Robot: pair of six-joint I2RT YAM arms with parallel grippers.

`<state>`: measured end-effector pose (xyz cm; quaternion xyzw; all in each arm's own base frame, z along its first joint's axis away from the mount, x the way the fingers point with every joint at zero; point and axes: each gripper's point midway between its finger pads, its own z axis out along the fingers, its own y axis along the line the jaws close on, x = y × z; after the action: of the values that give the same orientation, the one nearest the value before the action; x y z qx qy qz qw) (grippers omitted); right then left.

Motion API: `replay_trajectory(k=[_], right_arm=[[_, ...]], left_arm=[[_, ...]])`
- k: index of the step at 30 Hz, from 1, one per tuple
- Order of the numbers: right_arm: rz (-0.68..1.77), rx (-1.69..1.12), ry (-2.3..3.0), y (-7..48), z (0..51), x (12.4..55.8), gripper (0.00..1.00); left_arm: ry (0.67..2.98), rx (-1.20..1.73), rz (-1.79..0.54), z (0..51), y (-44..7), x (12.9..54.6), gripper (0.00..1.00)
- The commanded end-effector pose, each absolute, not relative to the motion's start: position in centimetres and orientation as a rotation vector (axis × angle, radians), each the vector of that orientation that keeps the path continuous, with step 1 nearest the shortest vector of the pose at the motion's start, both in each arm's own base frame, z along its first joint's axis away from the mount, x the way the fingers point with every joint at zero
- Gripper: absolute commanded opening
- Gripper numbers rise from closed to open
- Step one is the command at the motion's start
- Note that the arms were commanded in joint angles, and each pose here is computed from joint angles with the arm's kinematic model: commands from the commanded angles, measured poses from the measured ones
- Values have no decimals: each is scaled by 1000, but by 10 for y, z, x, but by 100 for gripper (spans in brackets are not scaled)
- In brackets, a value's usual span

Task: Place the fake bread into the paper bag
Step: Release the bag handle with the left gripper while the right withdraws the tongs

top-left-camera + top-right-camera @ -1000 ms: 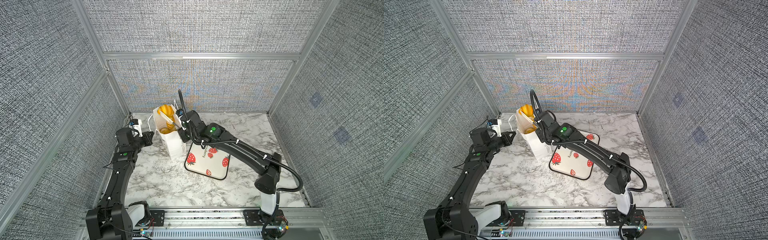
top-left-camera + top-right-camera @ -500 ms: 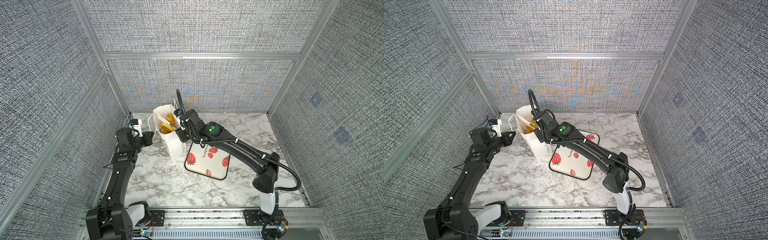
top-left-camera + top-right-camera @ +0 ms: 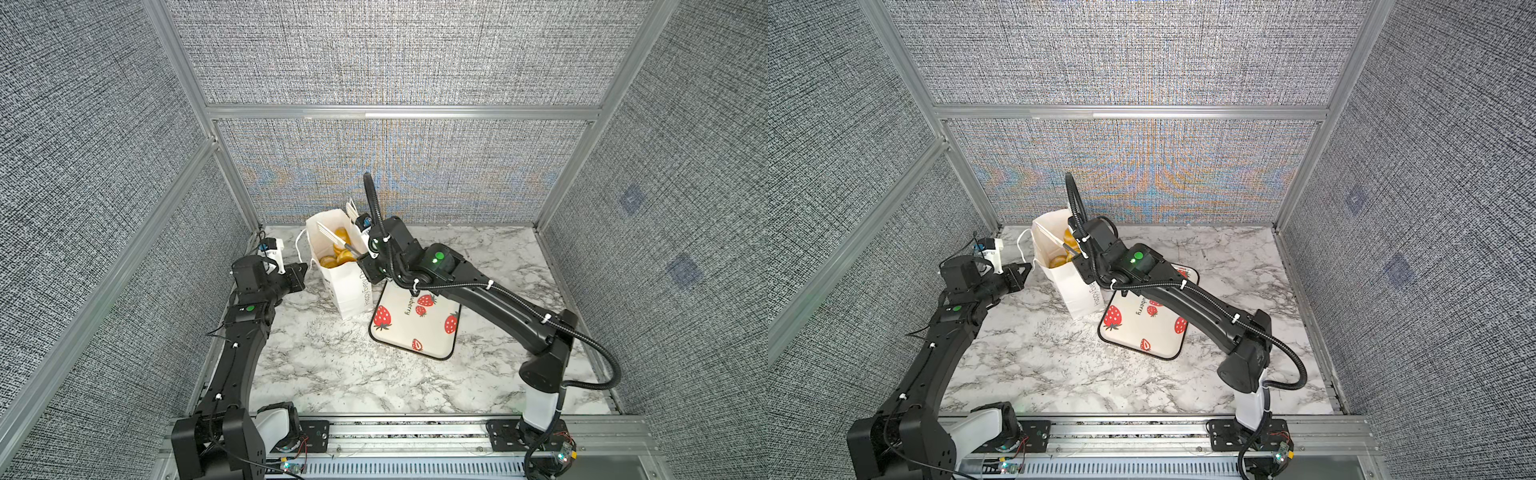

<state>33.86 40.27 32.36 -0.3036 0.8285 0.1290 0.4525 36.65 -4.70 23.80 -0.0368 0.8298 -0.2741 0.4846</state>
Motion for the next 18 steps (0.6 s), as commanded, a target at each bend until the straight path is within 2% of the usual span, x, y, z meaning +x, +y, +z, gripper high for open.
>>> replay_trajectory(k=[1, 8, 12, 18], right_arm=[[343, -691, 1989, 397, 346, 337, 56], [321, -616, 1956, 365, 362, 326, 56], [305, -568, 1955, 342, 364, 322, 56], [275, -503, 1966, 311, 360, 316, 55]], left_arm=[[2003, -71, -674, 243, -49, 366, 0], [1975, -59, -669, 251, -49, 365, 0], [1952, -51, -655, 258, -48, 364, 8], [1902, -30, -661, 272, -50, 363, 32]])
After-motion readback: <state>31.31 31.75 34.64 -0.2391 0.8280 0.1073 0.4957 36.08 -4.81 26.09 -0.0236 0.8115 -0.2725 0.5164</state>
